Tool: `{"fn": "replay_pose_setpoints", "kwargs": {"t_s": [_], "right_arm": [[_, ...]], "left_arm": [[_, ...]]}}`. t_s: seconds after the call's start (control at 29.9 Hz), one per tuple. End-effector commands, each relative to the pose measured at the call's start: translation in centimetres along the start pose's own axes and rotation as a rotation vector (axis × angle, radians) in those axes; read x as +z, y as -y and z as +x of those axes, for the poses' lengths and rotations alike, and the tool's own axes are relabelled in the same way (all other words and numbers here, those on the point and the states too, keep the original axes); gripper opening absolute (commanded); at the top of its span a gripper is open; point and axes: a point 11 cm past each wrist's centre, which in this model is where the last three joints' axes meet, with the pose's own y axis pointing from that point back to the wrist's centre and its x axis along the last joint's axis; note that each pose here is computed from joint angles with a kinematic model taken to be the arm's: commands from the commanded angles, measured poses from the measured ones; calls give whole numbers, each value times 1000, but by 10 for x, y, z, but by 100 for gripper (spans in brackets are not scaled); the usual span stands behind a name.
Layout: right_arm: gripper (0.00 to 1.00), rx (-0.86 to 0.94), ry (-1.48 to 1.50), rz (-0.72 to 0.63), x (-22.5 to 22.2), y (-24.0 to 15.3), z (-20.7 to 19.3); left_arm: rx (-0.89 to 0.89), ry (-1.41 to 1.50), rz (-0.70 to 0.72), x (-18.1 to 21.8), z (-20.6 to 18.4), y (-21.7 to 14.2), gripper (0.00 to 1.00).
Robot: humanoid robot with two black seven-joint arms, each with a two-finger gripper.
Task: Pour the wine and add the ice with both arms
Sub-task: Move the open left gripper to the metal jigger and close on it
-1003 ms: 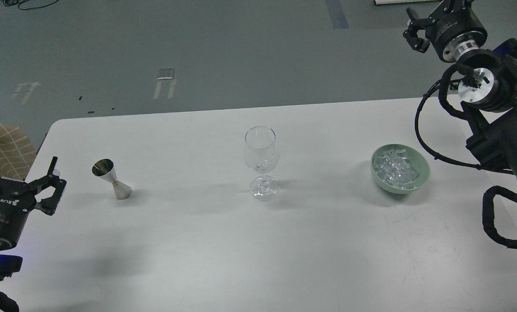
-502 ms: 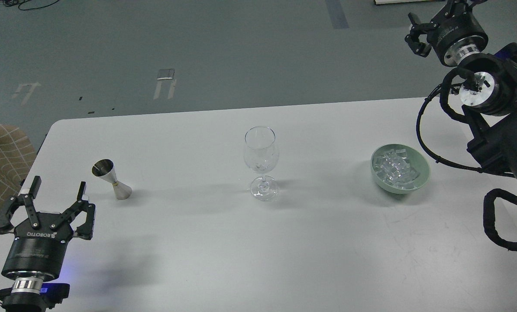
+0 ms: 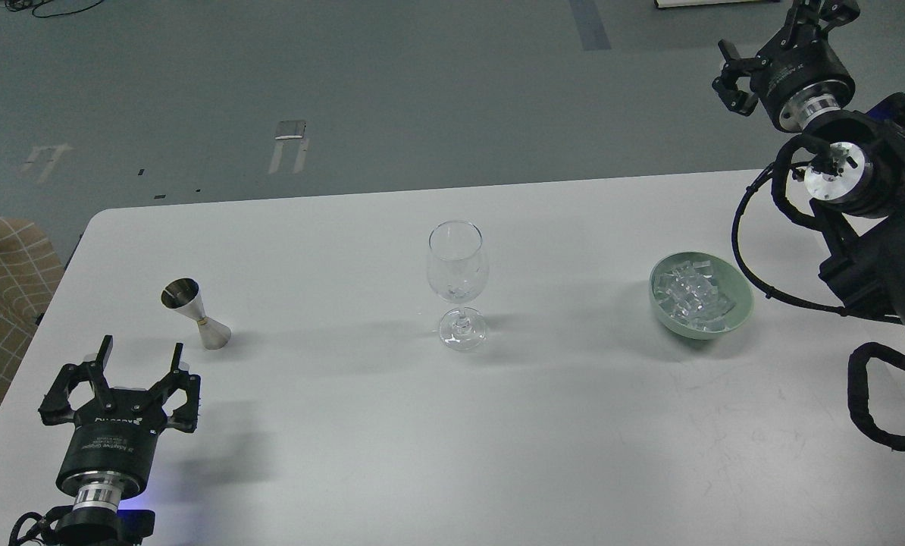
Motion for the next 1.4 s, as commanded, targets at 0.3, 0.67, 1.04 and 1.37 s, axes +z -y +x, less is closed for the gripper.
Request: {"fn": "replay_pose_setpoints", "kwargs": {"t_s": [0.3,0.67,1.04,1.37], "right_arm": [[100,3,1,-1,0,-1,2],[100,10,1,-9,4,-3,5],[100,17,-7,-9,3,-4,9],[100,21,-8,-10,3,-4,9]], "left_arm": [[69,-28,191,-25,-7,11,77],[181,-35,259,-30,-19,38,78],[210,-92,193,-16,-14,54,78],[269,-97,132,2,7,58,76]]}}
